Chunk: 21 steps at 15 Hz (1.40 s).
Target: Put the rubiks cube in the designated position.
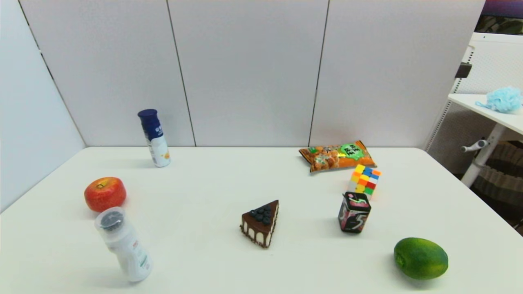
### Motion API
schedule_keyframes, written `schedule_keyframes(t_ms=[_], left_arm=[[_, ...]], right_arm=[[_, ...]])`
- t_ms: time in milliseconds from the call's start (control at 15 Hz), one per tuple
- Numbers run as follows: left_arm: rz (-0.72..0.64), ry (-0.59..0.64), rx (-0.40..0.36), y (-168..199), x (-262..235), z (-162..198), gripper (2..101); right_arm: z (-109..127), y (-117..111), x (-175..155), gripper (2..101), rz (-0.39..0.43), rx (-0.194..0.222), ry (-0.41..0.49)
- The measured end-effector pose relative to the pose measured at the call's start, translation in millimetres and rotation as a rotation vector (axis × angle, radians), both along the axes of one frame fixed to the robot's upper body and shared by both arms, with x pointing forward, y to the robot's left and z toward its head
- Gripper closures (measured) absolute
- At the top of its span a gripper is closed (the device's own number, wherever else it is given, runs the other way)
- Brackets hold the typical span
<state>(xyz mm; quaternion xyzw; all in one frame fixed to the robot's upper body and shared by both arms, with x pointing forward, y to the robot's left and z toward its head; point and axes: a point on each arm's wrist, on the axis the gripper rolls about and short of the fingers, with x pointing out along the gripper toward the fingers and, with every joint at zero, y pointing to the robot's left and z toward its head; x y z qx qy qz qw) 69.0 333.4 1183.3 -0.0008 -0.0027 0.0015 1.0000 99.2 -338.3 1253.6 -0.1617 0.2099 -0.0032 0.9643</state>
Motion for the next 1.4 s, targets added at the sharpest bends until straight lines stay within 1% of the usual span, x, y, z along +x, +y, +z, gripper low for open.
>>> schedule_keyframes(t_ms=[67, 133, 267, 400, 600, 867, 1067, 1200, 1400], left_arm=[[0.000, -0.001, 0.000, 0.0, 0.0, 0.1, 5.4], [0.000, 0.000, 0.000, 0.0, 0.0, 0.0, 5.4], [-0.001, 0.000, 0.000, 0.0, 0.0, 0.0, 5.4], [0.000, -0.001, 0.000, 0.0, 0.0, 0.1, 5.4], [0.000, 0.000, 0.001, 0.0, 0.0, 0.0, 5.4], [0.000, 0.000, 0.001, 0.0, 0.0, 0.0, 5.4], [0.000, 0.000, 0.000, 0.0, 0.0, 0.0, 5.4], [-0.001, 0.000, 0.000, 0.0, 0.0, 0.0, 5.4], [0.000, 0.000, 0.000, 0.0, 0.0, 0.0, 5.4]], right_arm=[[-12.7, -0.1, -7.5, 5.2, -0.010, 0.011, -0.012], [-22.7, 0.0, -13.4, 5.2, -0.015, 0.030, -0.030], [-40.0, 0.9, -22.5, 5.2, 0.001, 0.088, -0.077], [-51.5, 1.3, -28.6, 5.2, 0.009, 0.128, -0.143], [-60.2, 1.5, -36.2, 5.2, 0.008, 0.176, -0.245], [-63.7, 1.6, -38.9, 5.2, 0.010, 0.209, -0.310], [-68.0, 1.7, -34.1, 5.2, 0.015, 0.242, -0.376], [-67.6, 2.0, -31.3, 5.2, 0.035, 0.242, -0.435], [-69.7, 2.1, -30.4, 5.2, 0.038, 0.245, -0.434]])
